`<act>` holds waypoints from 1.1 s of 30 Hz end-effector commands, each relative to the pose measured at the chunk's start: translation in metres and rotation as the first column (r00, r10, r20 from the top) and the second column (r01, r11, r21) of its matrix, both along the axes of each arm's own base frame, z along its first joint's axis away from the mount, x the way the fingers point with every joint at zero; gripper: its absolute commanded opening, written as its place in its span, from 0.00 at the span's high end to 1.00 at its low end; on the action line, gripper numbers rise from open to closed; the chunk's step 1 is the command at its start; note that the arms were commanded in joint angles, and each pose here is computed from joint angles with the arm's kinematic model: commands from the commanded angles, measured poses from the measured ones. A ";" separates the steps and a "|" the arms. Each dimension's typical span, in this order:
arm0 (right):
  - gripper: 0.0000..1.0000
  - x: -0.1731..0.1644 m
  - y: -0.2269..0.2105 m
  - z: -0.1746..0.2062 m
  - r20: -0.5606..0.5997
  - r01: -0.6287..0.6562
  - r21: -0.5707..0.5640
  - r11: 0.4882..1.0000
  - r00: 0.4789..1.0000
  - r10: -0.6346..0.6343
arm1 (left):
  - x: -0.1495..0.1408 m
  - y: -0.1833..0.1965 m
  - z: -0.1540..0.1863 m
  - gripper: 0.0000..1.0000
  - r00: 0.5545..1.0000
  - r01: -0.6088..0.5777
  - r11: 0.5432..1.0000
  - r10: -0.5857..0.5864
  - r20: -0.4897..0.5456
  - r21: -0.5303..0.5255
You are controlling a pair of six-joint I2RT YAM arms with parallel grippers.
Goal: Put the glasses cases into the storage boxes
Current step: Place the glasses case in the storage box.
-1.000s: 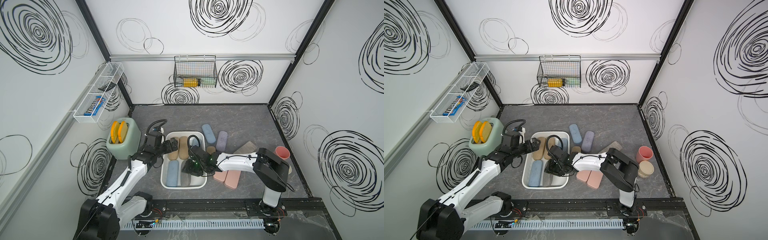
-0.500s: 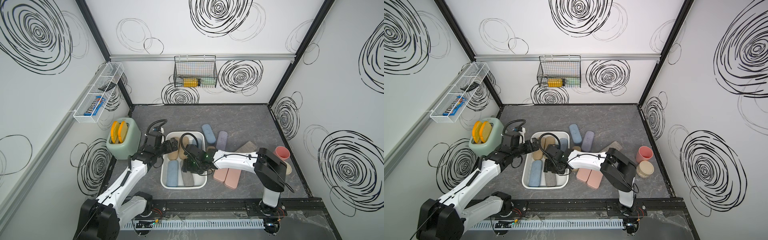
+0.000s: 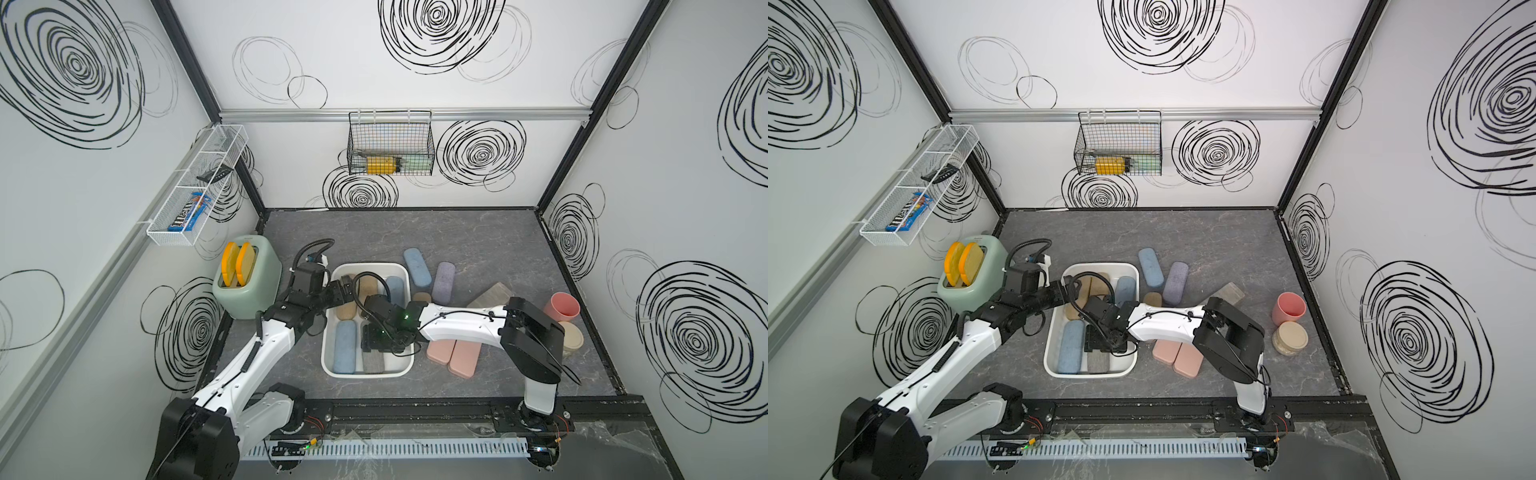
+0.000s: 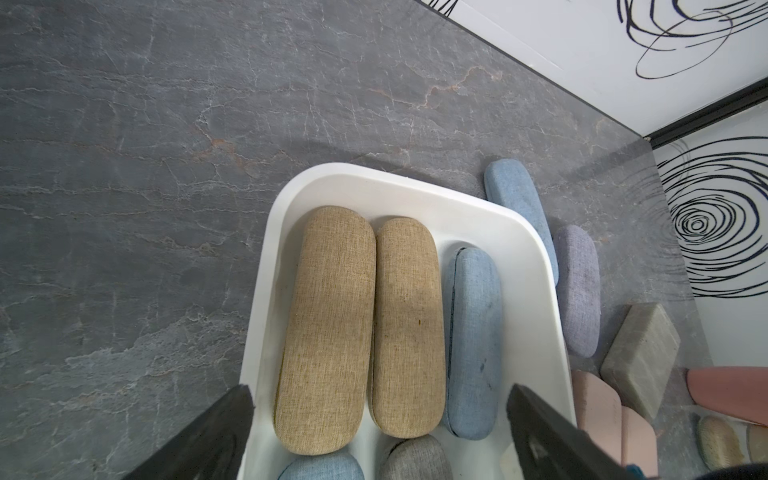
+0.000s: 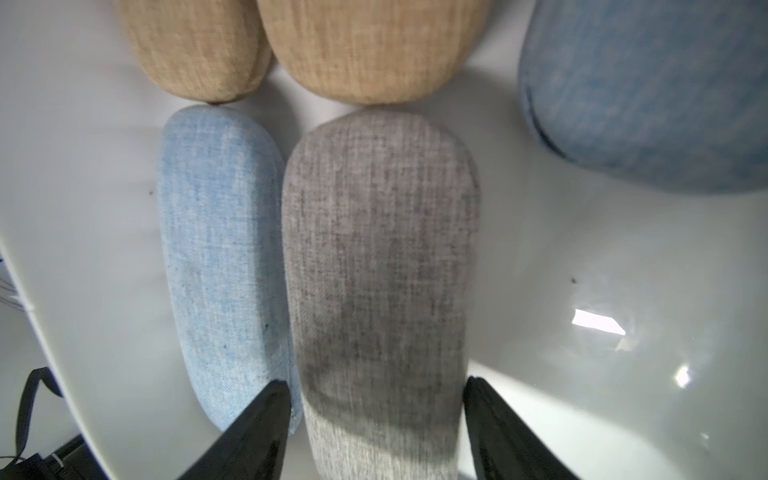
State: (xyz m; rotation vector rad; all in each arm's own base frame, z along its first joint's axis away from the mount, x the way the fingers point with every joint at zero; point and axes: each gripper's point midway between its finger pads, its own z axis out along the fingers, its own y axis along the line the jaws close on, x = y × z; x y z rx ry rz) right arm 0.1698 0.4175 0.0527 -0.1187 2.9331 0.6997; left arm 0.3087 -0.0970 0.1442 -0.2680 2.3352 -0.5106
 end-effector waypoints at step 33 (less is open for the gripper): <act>0.26 0.083 -0.083 0.094 0.269 0.142 -0.092 0.986 0.956 -0.113 | 0.001 -0.010 0.007 0.01 0.999 0.037 0.999 -0.036 0.038 -0.009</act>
